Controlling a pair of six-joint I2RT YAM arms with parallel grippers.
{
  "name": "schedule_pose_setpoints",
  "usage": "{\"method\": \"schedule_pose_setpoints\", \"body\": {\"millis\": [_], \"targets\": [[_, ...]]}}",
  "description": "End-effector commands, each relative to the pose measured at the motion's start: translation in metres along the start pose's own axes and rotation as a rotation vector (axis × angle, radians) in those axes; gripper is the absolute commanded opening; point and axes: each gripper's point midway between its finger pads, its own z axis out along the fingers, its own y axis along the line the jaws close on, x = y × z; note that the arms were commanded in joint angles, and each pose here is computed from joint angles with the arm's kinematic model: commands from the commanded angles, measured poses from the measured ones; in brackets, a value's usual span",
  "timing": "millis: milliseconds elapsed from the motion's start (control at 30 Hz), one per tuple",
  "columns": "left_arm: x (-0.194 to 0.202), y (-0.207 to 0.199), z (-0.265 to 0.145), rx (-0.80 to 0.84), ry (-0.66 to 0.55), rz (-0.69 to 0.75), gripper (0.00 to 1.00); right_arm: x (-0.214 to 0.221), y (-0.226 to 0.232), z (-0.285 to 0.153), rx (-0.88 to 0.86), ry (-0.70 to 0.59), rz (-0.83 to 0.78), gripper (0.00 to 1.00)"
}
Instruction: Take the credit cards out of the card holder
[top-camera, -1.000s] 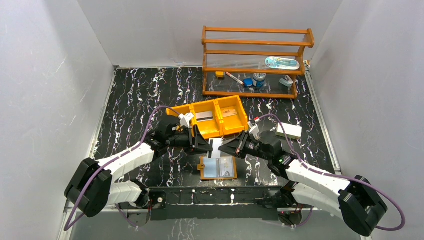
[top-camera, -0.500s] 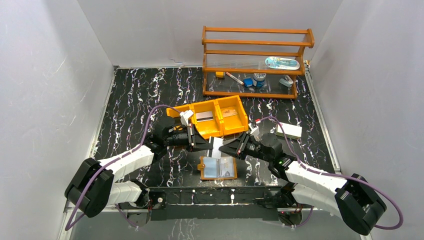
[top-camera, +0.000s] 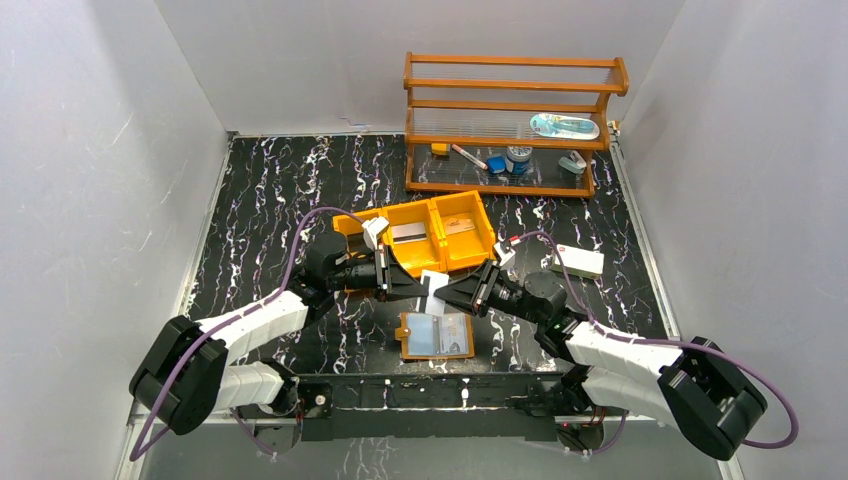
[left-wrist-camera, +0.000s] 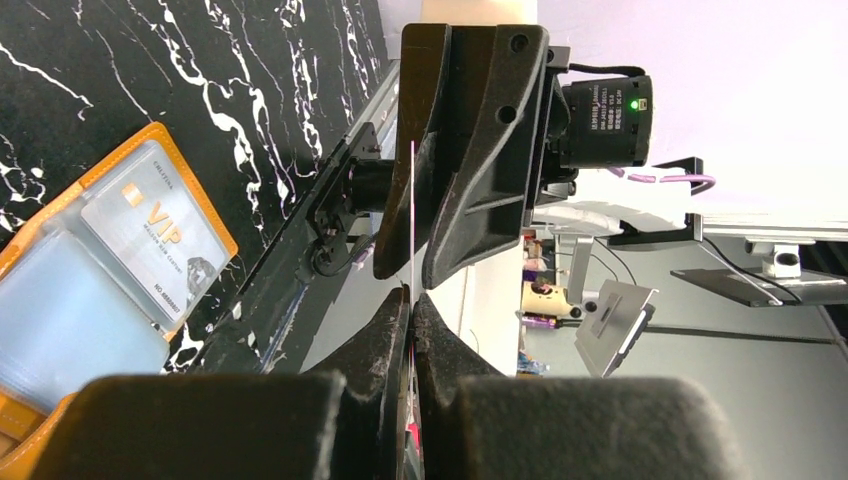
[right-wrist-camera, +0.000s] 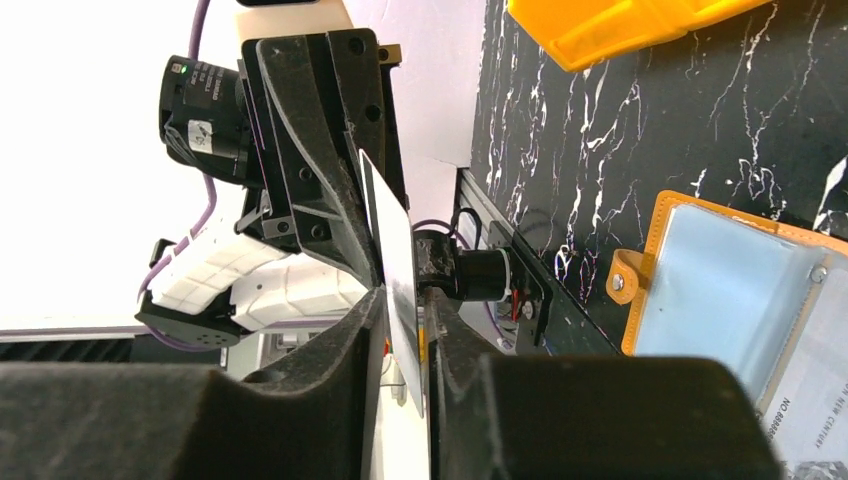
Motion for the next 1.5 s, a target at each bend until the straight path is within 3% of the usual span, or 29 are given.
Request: {"method": "schedule_pose_setpoints", "body": {"millis": [0, 233, 333, 667, 800, 1000, 1133, 1267, 1467], "targets": [[0.001, -0.02, -0.003, 0.064, 0.022, 0.047, 0.0, 0.0, 0.027, -0.002, -0.122, 0.006, -0.048, 0.25], [0.001, -0.025, -0.003, 0.077, 0.02, 0.055, 0.0, 0.0, 0.035, -0.003, -0.149, 0.005, -0.075, 0.02], [-0.001, -0.027, -0.003, 0.076, 0.021, 0.061, 0.04, 0.0, 0.037, -0.004, -0.151, 0.004, -0.083, 0.0], [-0.011, -0.009, -0.008, -0.113, -0.033, 0.105, 0.79, -0.003, 0.031, -0.004, -0.117, -0.015, -0.096, 0.0], [-0.019, 0.004, -0.019, -0.253, -0.088, 0.132, 0.98, -0.007, 0.025, -0.004, -0.067, -0.036, -0.112, 0.0], [-0.035, 0.025, -0.046, -0.487, -0.185, 0.174, 0.98, -0.015, 0.019, 0.0, 0.0, -0.066, -0.143, 0.0], [-0.054, 0.055, -0.096, -0.821, -0.326, 0.214, 0.98, -0.019, 0.014, 0.006, 0.049, -0.062, -0.171, 0.0], [-0.065, 0.054, -0.133, -0.972, -0.421, 0.284, 0.98, -0.027, 0.021, 0.014, 0.076, -0.065, -0.217, 0.0], [-0.072, 0.065, -0.161, -1.147, -0.401, 0.306, 0.98, -0.044, 0.022, 0.024, 0.157, -0.081, -0.322, 0.0]]}}
